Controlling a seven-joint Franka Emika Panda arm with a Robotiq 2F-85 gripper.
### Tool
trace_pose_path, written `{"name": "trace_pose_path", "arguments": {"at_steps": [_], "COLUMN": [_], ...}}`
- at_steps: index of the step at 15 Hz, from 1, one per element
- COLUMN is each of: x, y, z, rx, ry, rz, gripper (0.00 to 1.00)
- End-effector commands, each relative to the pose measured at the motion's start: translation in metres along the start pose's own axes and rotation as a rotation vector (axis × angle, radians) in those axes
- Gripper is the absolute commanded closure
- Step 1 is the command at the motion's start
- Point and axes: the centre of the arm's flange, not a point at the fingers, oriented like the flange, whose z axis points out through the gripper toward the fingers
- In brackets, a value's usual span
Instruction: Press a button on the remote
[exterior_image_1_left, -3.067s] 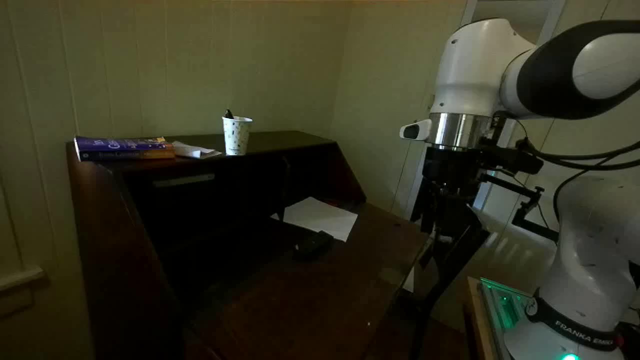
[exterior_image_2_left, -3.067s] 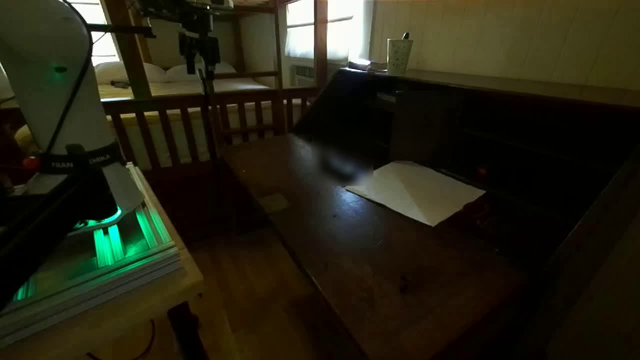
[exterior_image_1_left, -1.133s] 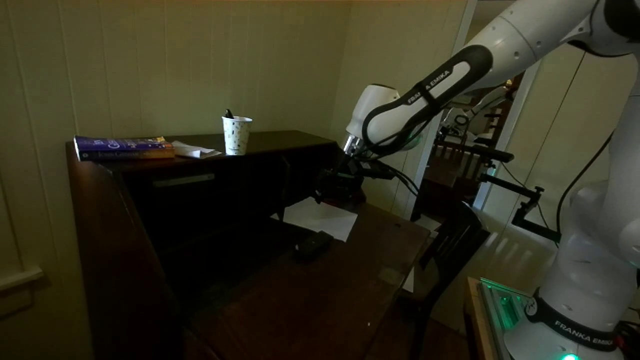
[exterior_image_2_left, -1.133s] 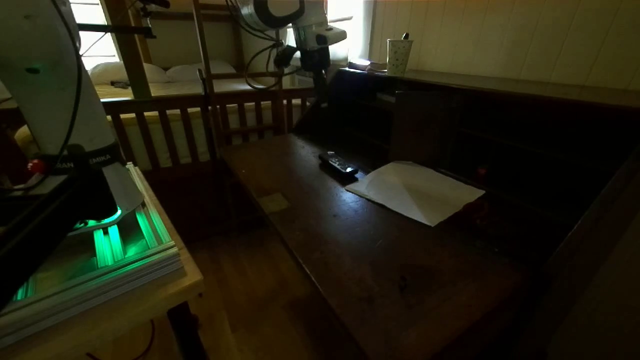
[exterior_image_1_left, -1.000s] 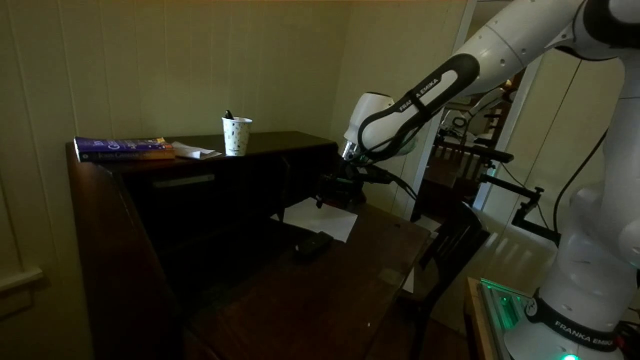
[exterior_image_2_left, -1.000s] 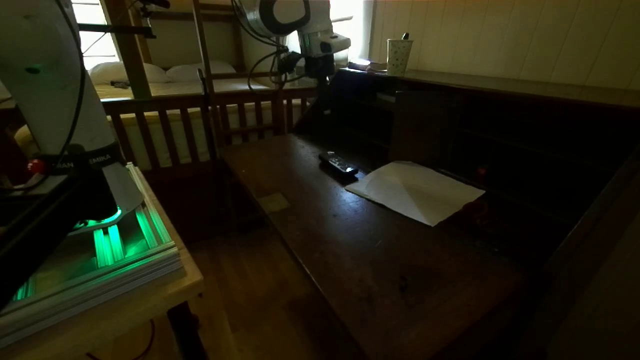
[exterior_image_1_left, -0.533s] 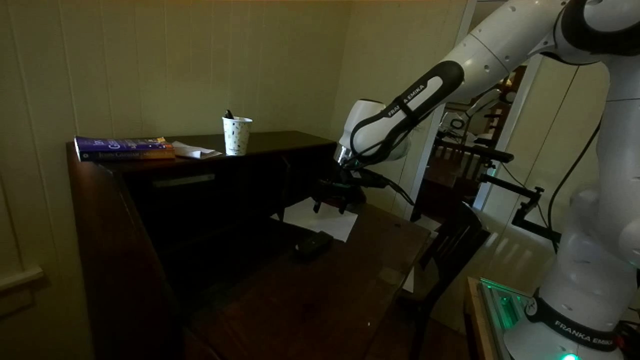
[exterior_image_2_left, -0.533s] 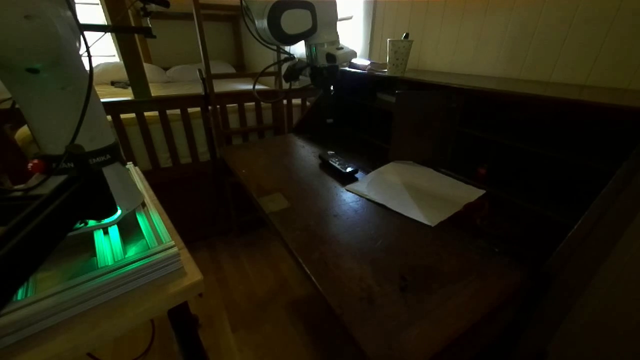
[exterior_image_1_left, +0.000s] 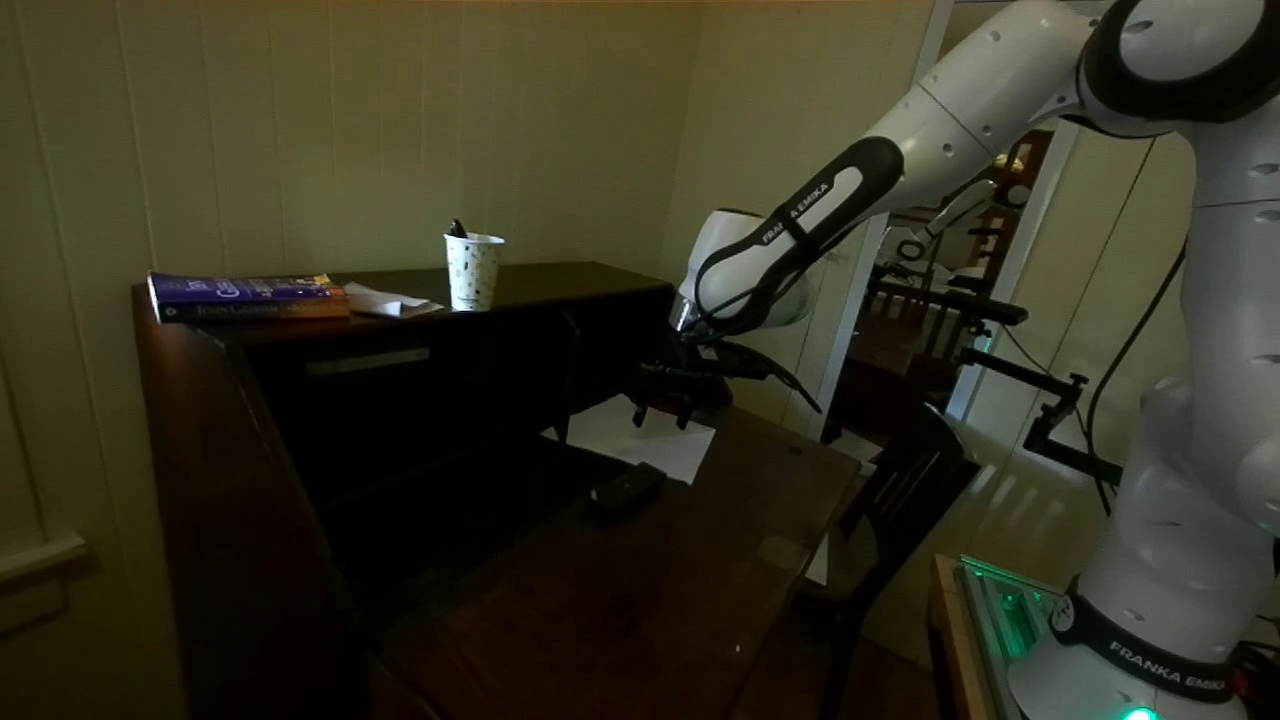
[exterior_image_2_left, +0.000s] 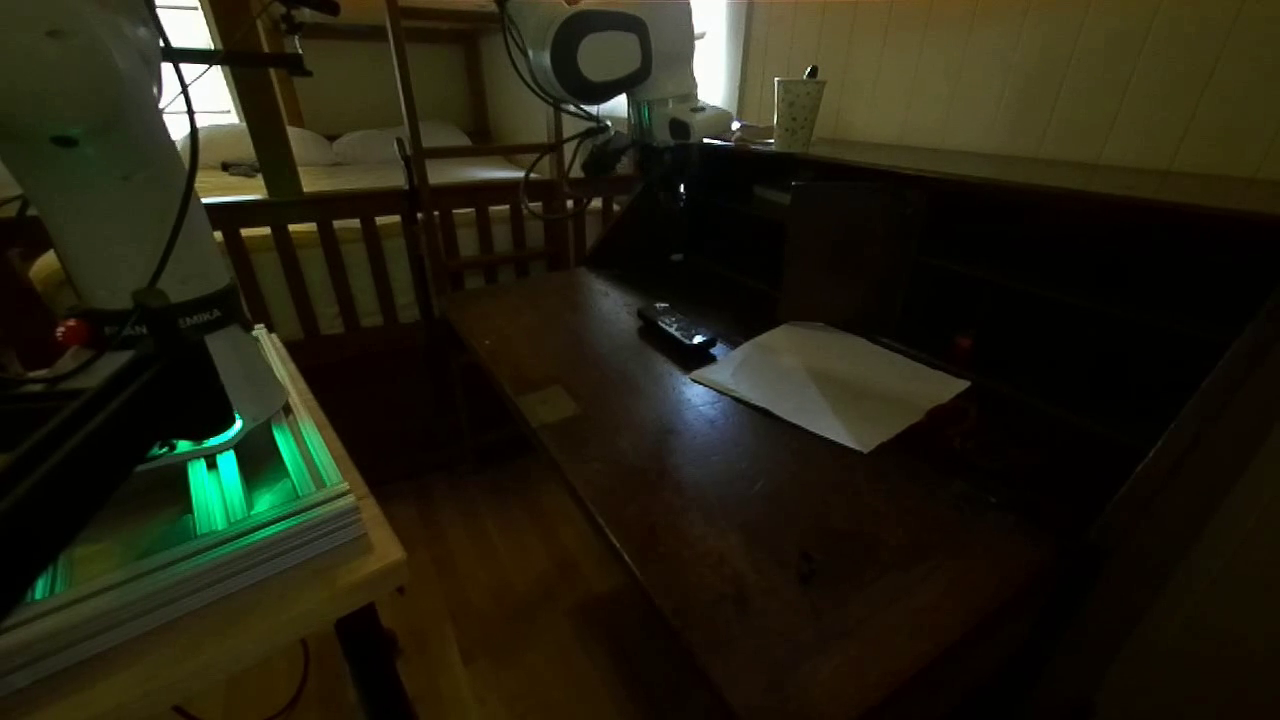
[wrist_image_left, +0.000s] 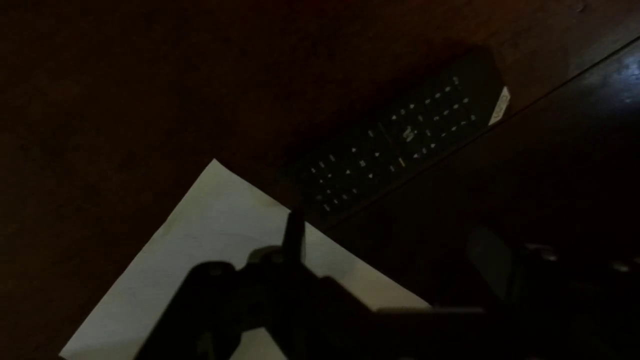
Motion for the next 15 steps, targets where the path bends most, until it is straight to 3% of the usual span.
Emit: {"name": "trace_pose_path", "arguments": {"at_steps": [1, 8, 15], "x": [0.024, 0.035, 0.042], "y": [0.005, 0.016, 0.026], "z": [0.024, 0.061, 0.088], "rx": [-0.008, -0.058, -0.077], "ry": [0.001, -0.043, -0.092], "rz": [0.028, 0.039, 0.09], "gripper": [0.45, 0.97, 1.0]}}
